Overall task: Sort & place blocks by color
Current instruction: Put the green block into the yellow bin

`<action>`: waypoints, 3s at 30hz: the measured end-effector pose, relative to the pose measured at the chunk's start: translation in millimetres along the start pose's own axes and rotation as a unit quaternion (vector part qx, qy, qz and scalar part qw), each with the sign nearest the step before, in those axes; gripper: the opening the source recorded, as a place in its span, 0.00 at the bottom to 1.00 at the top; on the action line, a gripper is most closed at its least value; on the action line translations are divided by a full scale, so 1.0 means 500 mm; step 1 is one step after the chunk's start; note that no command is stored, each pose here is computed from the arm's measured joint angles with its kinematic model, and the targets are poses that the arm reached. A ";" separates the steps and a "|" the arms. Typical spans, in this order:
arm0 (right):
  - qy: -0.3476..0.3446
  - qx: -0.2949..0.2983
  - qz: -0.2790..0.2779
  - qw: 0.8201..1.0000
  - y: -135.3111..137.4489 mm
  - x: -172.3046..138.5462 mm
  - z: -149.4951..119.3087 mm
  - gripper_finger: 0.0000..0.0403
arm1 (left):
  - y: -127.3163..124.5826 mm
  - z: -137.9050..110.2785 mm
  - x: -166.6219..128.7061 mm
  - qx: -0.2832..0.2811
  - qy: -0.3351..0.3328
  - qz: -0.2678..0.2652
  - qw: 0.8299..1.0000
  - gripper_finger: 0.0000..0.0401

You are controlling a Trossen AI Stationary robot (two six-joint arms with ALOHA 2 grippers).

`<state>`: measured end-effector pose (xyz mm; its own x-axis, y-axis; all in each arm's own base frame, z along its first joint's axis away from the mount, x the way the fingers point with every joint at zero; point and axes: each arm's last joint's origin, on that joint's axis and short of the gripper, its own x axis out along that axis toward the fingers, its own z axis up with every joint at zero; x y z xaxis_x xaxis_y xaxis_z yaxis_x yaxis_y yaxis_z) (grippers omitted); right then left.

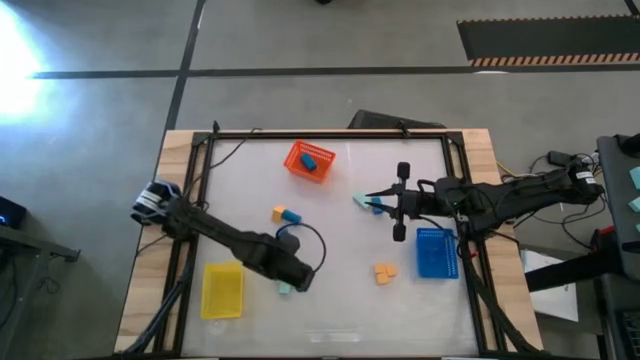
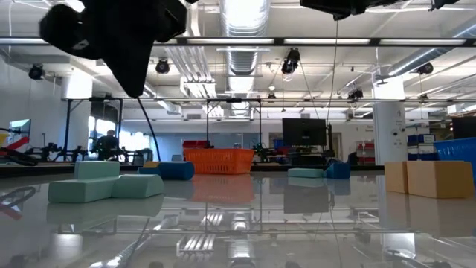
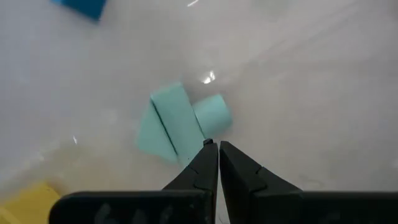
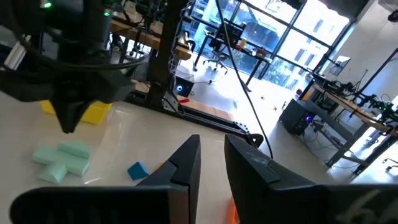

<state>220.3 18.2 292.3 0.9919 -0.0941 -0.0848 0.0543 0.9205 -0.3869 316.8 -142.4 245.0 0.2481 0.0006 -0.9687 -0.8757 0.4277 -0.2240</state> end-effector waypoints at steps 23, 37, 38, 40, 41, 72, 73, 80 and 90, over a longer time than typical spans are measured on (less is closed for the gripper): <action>-0.001 -0.007 0.001 1.000 -0.001 0.000 0.003 0.16 | 0.054 -0.015 0.089 -0.011 0.025 0.089 0.996 0.46; 0.001 -0.007 0.002 1.000 -0.001 0.000 0.002 0.16 | 0.073 -0.002 0.123 -0.008 -0.001 0.086 0.996 0.50; 0.001 -0.007 0.002 1.000 -0.001 0.000 0.002 0.16 | 0.072 -0.001 0.124 -0.009 -0.002 0.084 0.996 0.50; 0.001 -0.008 0.002 1.000 -0.001 0.000 0.002 0.16 | 0.072 -0.001 0.124 -0.009 -0.002 0.083 0.997 0.49; 0.001 -0.008 0.002 1.000 -0.001 0.000 0.002 0.16 | 0.072 -0.001 0.124 -0.009 -0.002 0.083 0.996 0.49; 0.002 -0.008 0.001 1.000 -0.001 0.000 0.002 0.16 | 0.084 -0.009 0.142 -0.003 0.010 0.081 0.997 0.12; 0.002 -0.008 0.001 1.000 -0.001 0.000 0.002 0.16 | 0.084 -0.009 0.141 0.001 0.010 0.081 0.997 0.11; 0.002 -0.008 0.001 1.000 -0.001 0.000 0.002 0.16 | 0.083 -0.007 0.121 0.005 0.009 0.066 0.998 0.03; 0.008 -0.009 0.003 1.000 0.000 0.000 -0.001 0.16 | 0.084 -0.002 0.101 0.009 -0.020 0.052 0.998 0.00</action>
<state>220.3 18.2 291.8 0.9903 -0.0947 -0.1013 0.0462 0.9143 -0.4023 292.4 -125.3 186.7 0.1725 0.0824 -0.9816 -0.8902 0.4396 -0.1196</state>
